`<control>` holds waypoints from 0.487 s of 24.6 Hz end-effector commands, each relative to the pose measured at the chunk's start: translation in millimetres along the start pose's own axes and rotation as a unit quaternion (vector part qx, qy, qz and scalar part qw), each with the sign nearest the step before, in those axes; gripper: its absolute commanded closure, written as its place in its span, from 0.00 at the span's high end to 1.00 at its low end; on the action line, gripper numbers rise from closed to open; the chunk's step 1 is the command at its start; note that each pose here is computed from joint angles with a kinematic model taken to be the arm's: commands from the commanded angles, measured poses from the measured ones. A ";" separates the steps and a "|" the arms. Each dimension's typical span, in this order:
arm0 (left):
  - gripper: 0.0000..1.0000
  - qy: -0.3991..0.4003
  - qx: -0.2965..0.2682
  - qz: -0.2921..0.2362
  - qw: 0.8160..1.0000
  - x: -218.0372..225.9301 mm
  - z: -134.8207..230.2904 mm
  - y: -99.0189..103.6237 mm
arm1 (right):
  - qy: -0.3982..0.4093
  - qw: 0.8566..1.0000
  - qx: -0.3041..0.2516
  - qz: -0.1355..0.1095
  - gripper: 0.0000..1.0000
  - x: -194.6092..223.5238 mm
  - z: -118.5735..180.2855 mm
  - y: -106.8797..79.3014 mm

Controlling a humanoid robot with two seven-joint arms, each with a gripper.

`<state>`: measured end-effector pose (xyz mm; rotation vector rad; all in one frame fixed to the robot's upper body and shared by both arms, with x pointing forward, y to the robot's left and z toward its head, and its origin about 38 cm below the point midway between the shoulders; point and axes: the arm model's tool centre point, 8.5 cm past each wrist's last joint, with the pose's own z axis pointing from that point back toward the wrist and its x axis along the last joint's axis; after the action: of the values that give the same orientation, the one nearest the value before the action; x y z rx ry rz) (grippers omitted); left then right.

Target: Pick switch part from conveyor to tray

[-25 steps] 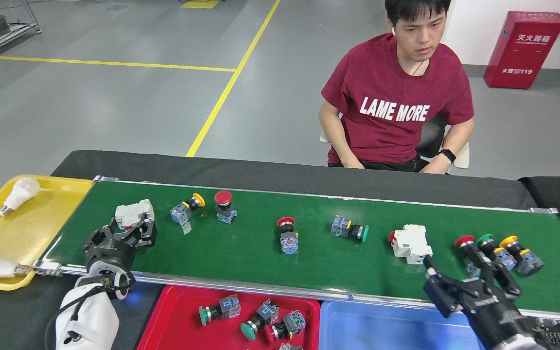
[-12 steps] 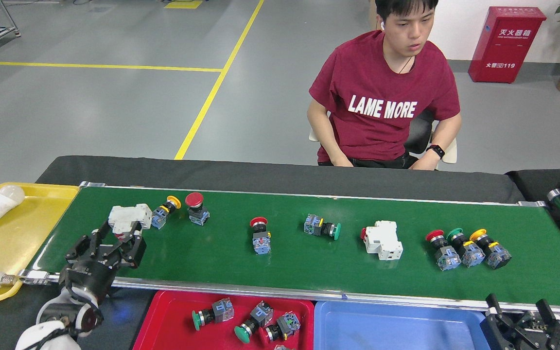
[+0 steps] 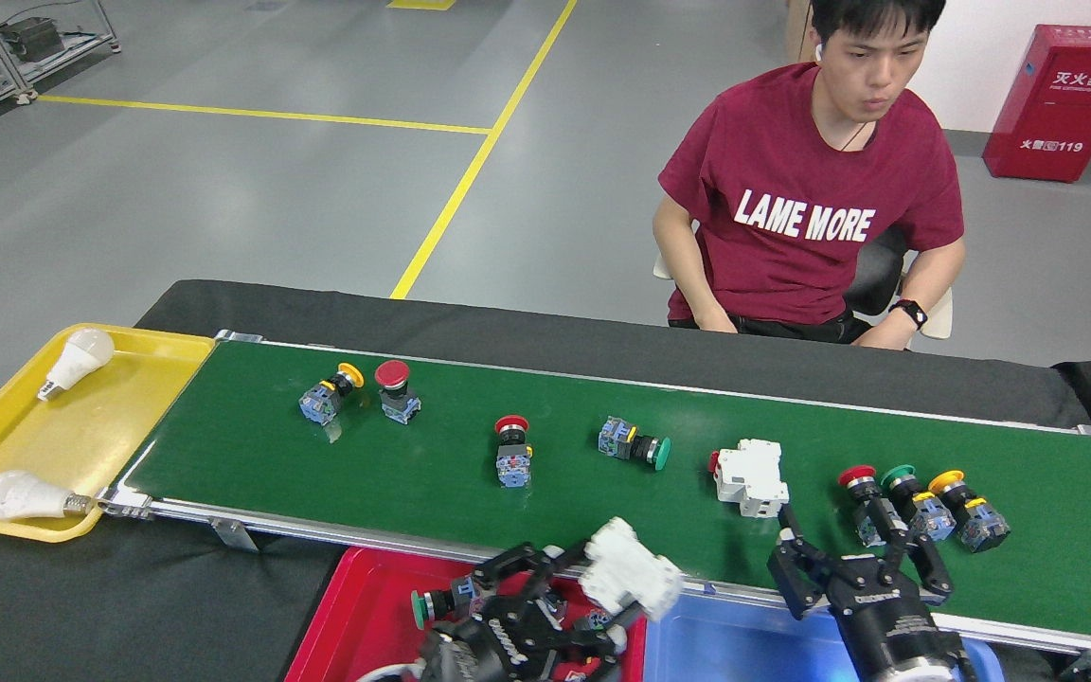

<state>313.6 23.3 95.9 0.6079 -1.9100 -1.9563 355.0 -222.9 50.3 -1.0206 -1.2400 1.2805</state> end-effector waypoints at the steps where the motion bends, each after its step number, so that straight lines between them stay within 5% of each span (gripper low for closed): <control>1: 0.02 -0.010 0.007 -0.012 1.000 -3.6 -5.0 8.1 | 0.016 1.000 0.004 0.004 0.97 8.2 -12.1 -0.7; 6: 0.05 -0.034 -0.005 -0.014 0.999 -3.5 -11.2 2.0 | 0.030 0.999 0.027 0.009 0.96 15.9 -58.9 7.5; 9: 0.04 -0.041 -0.001 -0.019 0.999 -4.1 -11.5 5.5 | 0.028 0.999 0.038 0.020 0.78 6.2 -64.5 11.3; 12: 0.03 -0.062 -0.004 -0.022 0.998 -1.9 -6.0 3.0 | -0.014 0.999 0.035 0.026 0.14 6.0 -63.8 10.2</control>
<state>318.0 18.3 90.9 0.5360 -1.9343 -2.0658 412.1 -203.6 28.6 -0.9824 -1.1574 1.3540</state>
